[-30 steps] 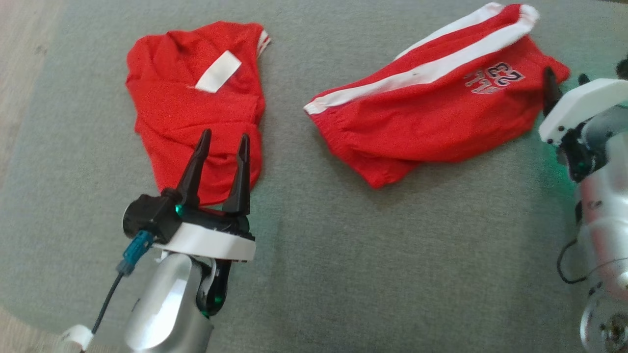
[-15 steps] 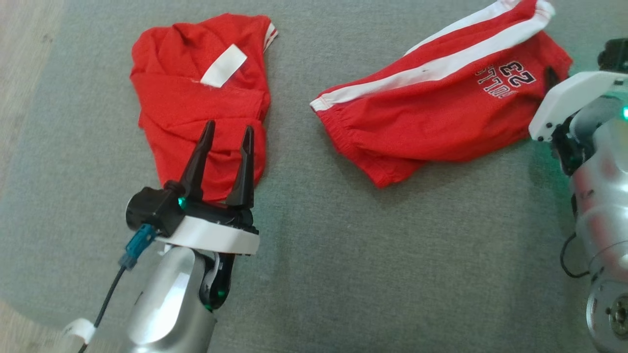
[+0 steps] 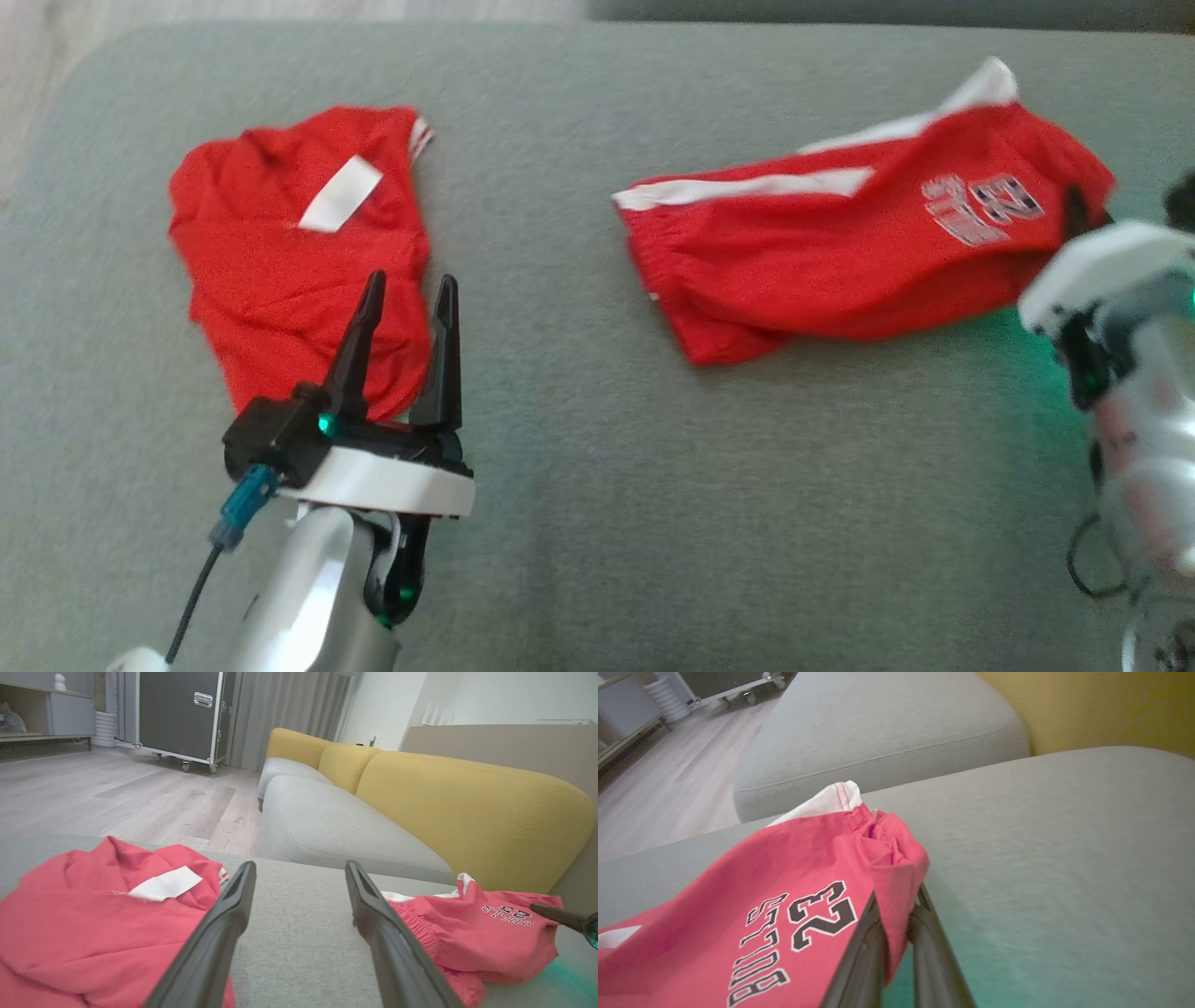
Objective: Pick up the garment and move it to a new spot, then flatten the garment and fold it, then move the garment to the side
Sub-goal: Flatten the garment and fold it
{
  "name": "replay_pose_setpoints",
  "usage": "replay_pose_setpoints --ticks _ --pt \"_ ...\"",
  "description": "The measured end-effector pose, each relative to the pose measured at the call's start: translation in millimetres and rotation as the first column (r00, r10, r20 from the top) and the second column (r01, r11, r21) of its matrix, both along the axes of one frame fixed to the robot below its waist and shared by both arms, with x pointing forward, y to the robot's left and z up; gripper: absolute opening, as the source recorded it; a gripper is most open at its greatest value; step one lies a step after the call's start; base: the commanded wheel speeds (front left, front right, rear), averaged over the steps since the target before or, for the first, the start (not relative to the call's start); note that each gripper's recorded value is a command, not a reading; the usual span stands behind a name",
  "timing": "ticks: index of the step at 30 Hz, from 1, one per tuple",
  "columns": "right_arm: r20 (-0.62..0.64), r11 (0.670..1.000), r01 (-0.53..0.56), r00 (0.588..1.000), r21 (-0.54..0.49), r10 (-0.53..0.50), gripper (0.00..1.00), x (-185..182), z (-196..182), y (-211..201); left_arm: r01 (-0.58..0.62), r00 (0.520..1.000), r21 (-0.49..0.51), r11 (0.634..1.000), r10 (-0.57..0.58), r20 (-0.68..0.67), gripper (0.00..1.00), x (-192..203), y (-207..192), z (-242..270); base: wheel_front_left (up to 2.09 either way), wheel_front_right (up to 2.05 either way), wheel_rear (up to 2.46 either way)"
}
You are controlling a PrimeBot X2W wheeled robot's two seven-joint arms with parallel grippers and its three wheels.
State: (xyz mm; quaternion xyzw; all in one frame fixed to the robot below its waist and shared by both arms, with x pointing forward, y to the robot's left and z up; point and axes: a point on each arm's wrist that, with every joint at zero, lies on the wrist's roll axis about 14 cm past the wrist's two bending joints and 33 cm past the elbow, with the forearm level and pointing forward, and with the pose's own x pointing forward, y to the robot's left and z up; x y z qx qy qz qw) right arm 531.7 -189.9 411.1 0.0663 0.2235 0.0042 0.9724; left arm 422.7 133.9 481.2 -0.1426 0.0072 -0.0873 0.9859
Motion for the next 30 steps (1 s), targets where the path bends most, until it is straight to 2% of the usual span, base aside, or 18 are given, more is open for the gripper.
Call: replay_pose_setpoints --ticks 6,12,17,22,30 --pt "0.003 0.985 0.172 0.985 0.017 -0.172 0.00 -38 3 -66 0.037 0.999 -0.012 0.999 -0.037 0.028 1.00 -2 -15 10 0.00 0.00 0.00" --pt "-0.007 0.957 0.284 0.959 0.066 -0.284 0.00 -72 -8 -90 0.059 0.997 -0.013 0.998 -0.059 0.040 1.00 -8 -23 14 0.00 0.00 0.00" --pt "0.021 0.955 0.279 0.959 0.101 -0.282 0.00 -70 -8 -75 0.055 0.998 -0.010 0.998 -0.055 0.031 1.00 -11 -21 10 0.00 0.00 0.00" --pt "0.100 0.957 0.261 0.956 0.128 -0.274 0.00 -59 10 -64 0.050 0.998 -0.006 0.999 -0.050 0.037 1.00 -13 -18 13 0.00 0.00 0.00" --pt "0.236 0.975 0.134 0.956 0.175 -0.174 0.00 -44 53 -15 0.043 0.997 0.004 0.999 -0.043 0.058 1.00 -22 -15 21 0.00 0.00 0.00"
